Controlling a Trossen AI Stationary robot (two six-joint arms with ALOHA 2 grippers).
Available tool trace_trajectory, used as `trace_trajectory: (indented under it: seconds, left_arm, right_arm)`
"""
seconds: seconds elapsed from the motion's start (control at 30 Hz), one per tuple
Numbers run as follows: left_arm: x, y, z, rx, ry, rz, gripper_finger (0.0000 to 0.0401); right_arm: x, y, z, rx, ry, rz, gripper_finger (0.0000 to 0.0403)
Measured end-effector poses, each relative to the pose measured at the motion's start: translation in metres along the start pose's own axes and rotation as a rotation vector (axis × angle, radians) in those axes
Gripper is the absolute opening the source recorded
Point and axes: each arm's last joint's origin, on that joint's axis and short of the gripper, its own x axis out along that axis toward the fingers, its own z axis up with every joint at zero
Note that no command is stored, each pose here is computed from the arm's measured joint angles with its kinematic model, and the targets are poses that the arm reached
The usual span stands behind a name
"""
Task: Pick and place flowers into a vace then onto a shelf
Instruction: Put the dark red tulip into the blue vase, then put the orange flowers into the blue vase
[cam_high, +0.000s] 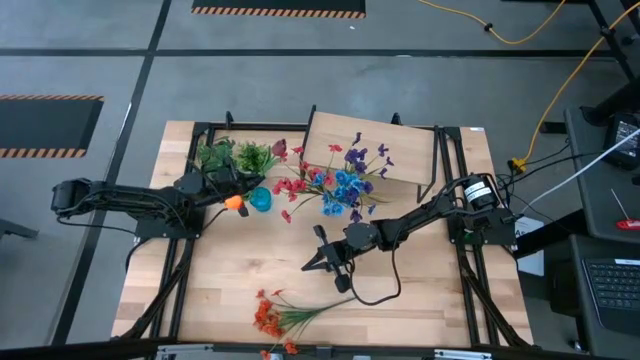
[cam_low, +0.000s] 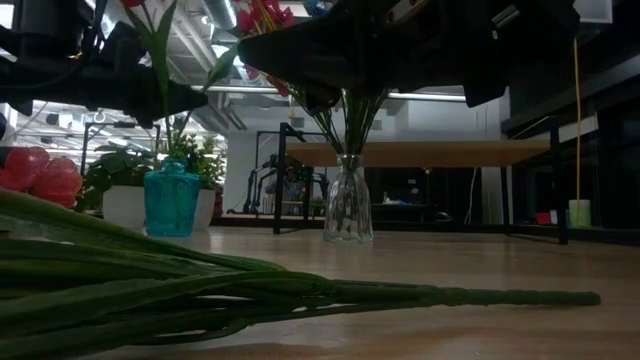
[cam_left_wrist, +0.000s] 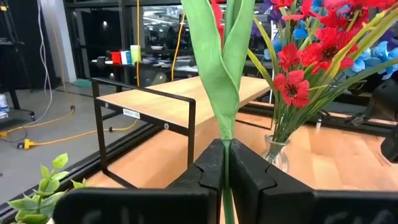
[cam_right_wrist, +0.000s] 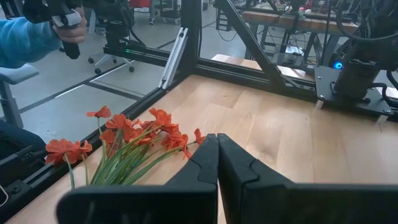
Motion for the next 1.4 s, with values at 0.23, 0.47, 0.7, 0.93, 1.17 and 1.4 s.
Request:
trace_trajectory:
  seconds: [0.23, 0.47, 0.7, 0.93, 1.17, 1.4]
  left_arm:
    - [0.0, 0.0, 0.0, 0.007, 0.0, -0.001, 0.0018]
    - [0.0, 0.0, 0.002, 0.03, -0.018, -0.004, 0.006]
    - [0.0, 0.0, 0.003, 0.027, -0.03, -0.005, 0.0117]
    - [-0.001, 0.0, 0.006, 0.022, -0.052, -0.007, 0.0134]
    - [-0.004, 0.0, 0.01, 0.038, -0.092, -0.008, 0.0132]
    - [-0.006, -0.006, 0.029, 0.07, -0.179, -0.063, 0.0132]
  right_arm:
    - [0.0, 0.0, 0.0, 0.0, 0.0, 0.0, 0.0001]
    - [0.0, 0.0, 0.0, 0.0, 0.0, 0.0, 0.0]
    - [0.0, 0.0, 0.0, 0.0, 0.0, 0.0, 0.0]
    - [0.0, 0.0, 0.0, 0.0, 0.0, 0.0, 0.0]
    - [0.0, 0.0, 0.0, 0.004, 0.001, 0.0, 0.0]
    - [0.0, 0.0, -0.001, 0.074, 0.006, 0.0, 0.0001]
